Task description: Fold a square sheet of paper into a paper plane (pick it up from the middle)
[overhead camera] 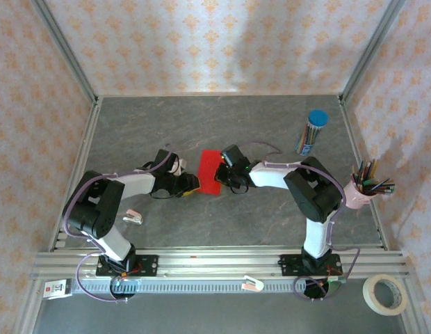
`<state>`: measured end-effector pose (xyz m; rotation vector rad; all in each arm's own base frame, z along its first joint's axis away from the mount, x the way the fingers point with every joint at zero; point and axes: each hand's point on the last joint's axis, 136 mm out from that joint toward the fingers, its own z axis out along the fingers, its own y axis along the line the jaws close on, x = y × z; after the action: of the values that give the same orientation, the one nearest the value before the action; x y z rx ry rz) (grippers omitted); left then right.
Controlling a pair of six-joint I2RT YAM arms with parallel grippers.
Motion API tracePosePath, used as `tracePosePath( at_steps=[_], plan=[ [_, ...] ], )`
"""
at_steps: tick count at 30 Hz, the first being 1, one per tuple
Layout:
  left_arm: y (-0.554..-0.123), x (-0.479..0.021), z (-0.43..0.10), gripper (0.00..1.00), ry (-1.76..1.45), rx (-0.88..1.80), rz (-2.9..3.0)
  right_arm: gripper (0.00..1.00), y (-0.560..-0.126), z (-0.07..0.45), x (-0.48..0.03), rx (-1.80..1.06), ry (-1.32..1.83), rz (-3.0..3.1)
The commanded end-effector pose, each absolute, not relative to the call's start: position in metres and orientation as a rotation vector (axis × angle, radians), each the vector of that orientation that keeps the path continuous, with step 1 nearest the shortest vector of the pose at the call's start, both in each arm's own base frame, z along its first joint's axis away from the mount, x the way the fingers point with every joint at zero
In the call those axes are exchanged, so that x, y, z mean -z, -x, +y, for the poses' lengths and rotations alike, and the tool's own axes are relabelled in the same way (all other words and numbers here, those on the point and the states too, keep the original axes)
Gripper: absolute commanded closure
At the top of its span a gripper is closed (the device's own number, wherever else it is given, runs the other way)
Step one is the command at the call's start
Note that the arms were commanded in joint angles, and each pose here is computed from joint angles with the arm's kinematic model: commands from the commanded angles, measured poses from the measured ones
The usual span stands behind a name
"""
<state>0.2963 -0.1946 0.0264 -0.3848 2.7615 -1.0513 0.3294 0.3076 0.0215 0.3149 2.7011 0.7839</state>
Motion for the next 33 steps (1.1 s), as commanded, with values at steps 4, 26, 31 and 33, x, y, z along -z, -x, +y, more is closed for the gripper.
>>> tracePosePath(
  at_steps=[4, 26, 31, 33],
  plan=[
    [-0.308, -0.04, -0.207, 0.64, 0.351, 1.138, 2.711, 0.87, -0.315, 0.288, 0.012, -0.649, -0.351, 2.803],
    [-0.335, -0.047, -0.209, 0.7, 0.378, 1.291, 2.643, 0.87, -0.313, 0.287, 0.012, -0.655, -0.341, 2.8],
    [-0.344, -0.045, -0.209, 0.72, 0.365, 1.288, 2.646, 0.87, -0.313, 0.287, 0.011, -0.658, -0.332, 2.796],
    [-0.348, -0.043, -0.208, 0.73, 0.365, 1.285, 2.649, 0.88, -0.314, 0.288, 0.01, -0.66, -0.326, 2.793]
  ],
)
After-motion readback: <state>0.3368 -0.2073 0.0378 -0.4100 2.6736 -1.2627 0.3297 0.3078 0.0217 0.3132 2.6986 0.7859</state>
